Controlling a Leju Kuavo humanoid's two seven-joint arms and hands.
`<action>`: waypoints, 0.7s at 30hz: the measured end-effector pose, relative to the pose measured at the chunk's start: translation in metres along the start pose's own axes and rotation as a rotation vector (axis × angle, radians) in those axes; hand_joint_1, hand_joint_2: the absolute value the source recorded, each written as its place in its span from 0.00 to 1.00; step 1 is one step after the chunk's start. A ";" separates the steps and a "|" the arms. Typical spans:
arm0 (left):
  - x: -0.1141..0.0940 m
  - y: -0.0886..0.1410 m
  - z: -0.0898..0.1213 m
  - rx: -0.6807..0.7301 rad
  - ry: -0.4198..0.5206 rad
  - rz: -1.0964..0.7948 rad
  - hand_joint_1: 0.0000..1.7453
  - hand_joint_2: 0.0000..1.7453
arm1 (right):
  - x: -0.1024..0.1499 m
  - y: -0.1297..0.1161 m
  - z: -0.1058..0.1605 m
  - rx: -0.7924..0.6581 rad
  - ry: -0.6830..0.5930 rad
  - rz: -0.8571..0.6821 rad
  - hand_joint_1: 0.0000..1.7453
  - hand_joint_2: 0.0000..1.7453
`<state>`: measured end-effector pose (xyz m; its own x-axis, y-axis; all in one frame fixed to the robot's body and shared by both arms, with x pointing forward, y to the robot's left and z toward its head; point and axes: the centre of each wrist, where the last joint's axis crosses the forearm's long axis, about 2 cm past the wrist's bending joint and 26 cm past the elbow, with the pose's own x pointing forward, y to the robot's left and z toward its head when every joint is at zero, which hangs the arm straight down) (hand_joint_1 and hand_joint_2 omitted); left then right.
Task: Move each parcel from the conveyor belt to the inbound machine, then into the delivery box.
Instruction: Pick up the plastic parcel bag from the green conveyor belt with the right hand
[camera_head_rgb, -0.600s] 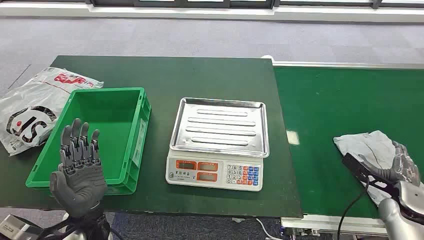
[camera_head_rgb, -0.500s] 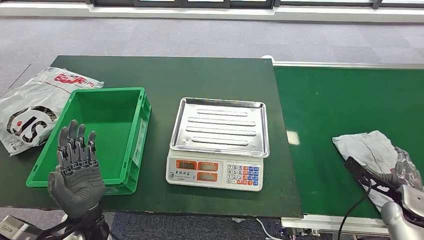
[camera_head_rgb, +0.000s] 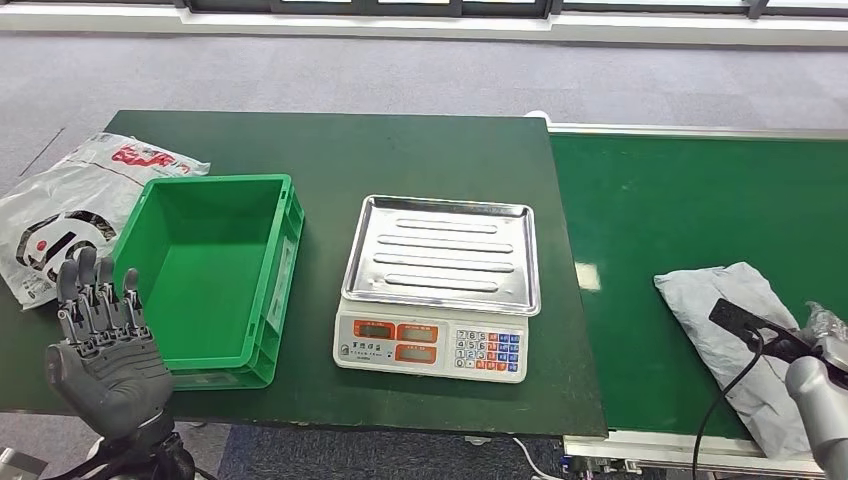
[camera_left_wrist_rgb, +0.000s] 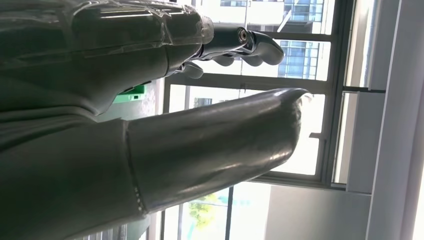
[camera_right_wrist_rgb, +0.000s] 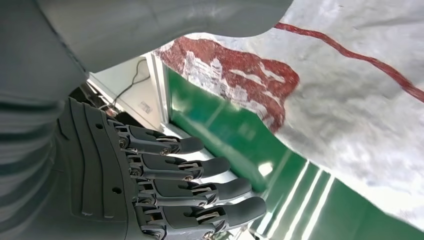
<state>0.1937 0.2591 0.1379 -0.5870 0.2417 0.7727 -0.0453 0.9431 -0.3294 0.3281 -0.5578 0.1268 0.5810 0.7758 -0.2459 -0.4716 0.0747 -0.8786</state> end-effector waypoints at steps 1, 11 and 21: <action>0.000 0.001 0.000 -0.002 0.001 -0.001 0.00 0.00 | 0.000 0.002 0.000 0.012 0.000 0.002 0.00 1.00; -0.005 0.004 -0.001 -0.017 0.007 0.000 0.00 0.00 | -0.019 0.055 0.010 0.176 -0.071 -0.007 0.00 1.00; -0.011 0.006 -0.004 -0.036 0.019 -0.001 0.00 0.00 | -0.018 0.097 0.041 0.233 -0.217 0.005 1.00 1.00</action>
<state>0.2031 0.2632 0.1295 -0.5714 0.2448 0.7833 -0.0165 0.9509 -0.3092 0.2446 -0.5384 0.0626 0.4347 0.8904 -0.1351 -0.6282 0.1922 -0.7540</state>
